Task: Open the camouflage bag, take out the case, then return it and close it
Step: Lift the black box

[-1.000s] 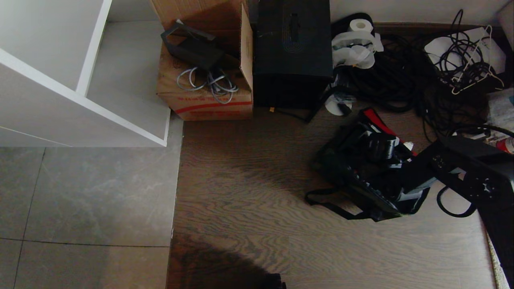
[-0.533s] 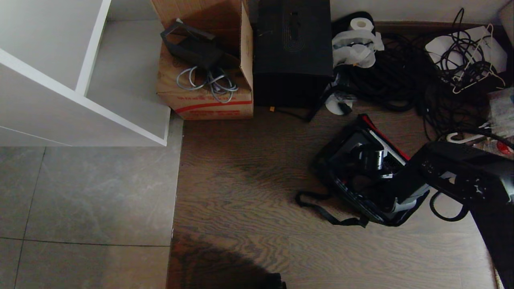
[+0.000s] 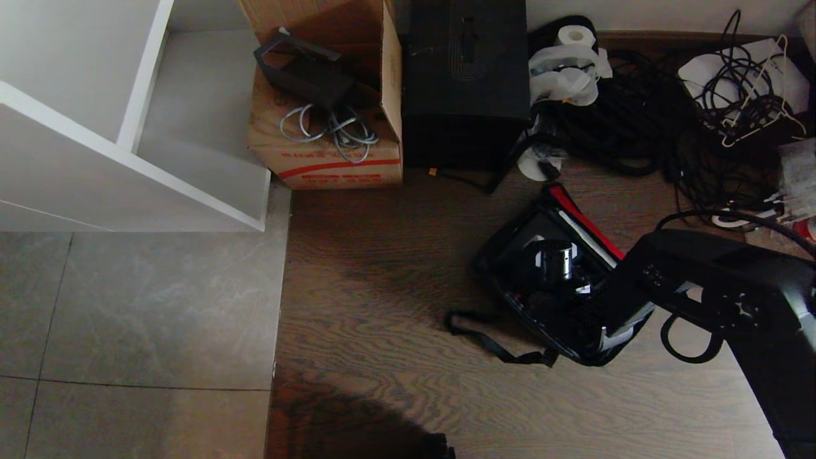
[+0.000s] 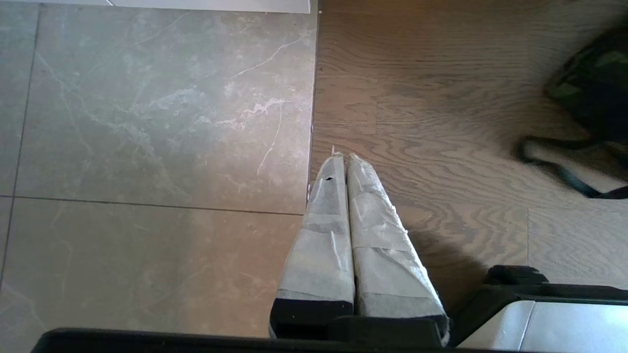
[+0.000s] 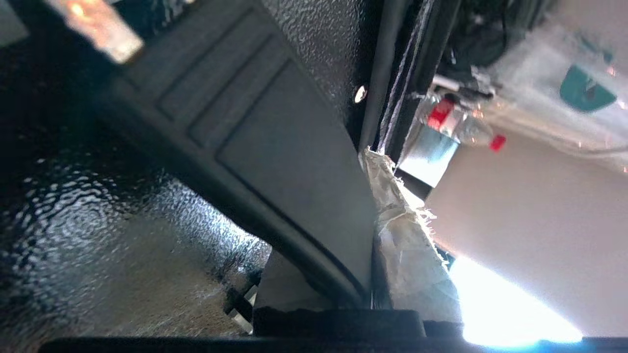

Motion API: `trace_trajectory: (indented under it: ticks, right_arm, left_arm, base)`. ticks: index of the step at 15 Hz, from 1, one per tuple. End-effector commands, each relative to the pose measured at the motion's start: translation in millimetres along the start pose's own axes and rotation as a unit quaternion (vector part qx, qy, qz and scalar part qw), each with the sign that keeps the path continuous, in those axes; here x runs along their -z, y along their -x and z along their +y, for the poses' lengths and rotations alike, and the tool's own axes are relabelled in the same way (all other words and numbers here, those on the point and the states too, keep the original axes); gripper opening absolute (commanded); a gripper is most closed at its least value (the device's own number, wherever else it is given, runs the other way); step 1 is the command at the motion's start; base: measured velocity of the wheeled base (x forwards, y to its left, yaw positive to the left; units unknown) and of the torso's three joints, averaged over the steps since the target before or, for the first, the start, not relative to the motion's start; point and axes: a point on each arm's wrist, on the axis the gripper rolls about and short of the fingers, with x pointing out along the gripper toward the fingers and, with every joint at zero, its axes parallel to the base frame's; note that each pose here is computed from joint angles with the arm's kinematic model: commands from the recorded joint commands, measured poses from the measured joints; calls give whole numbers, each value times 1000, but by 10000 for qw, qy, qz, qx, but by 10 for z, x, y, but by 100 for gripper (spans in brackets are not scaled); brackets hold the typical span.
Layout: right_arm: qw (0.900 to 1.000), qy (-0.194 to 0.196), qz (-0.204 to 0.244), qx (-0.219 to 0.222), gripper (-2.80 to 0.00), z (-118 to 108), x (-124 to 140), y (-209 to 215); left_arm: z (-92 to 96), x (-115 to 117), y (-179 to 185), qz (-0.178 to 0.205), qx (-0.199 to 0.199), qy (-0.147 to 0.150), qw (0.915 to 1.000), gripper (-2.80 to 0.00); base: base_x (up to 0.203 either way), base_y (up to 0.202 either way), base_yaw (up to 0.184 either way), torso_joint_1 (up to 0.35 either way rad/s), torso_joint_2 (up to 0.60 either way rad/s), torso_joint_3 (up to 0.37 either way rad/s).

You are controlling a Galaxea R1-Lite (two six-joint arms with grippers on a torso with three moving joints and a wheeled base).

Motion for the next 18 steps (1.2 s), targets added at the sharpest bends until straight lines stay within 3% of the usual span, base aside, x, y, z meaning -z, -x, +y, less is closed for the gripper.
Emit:
trace_trajectory:
  ticks: [1, 5, 7, 11, 14, 18]
  right_arm:
    - [9997, -67, -231, -55, -280, 4, -114, 254]
    - [9993, 119, -312, -144, -280, 251, -82, 497]
    - [9993, 2, -356, -131, -280, 220, -125, 517]
    - [9986, -272, -443, -72, -280, -88, -281, 575]
    - [9971, -555, -520, -7, -280, -473, -396, 650]
    - [9967, -557, -587, -46, -280, -740, -438, 767]
  left_arm:
    - [0, 0, -1, 8, 0, 1, 10000, -280]
    - [0, 0, -1, 8, 0, 1, 10000, -280]
    - [0, 0, -1, 8, 0, 1, 10000, -280]
    - [0, 0, -1, 8, 0, 1, 10000, -280]
    - [0, 0, -1, 8, 0, 1, 10000, -280]
    - [0, 0, -1, 8, 0, 1, 10000, -280]
  base:
    - [0, 0, 0, 0, 0, 0]
    - [0, 0, 0, 0, 0, 0]
    - [0, 0, 0, 0, 0, 0]
    - [0, 0, 0, 0, 0, 0]
    - [0, 0, 0, 0, 0, 0]
    - [0, 0, 0, 0, 0, 0]
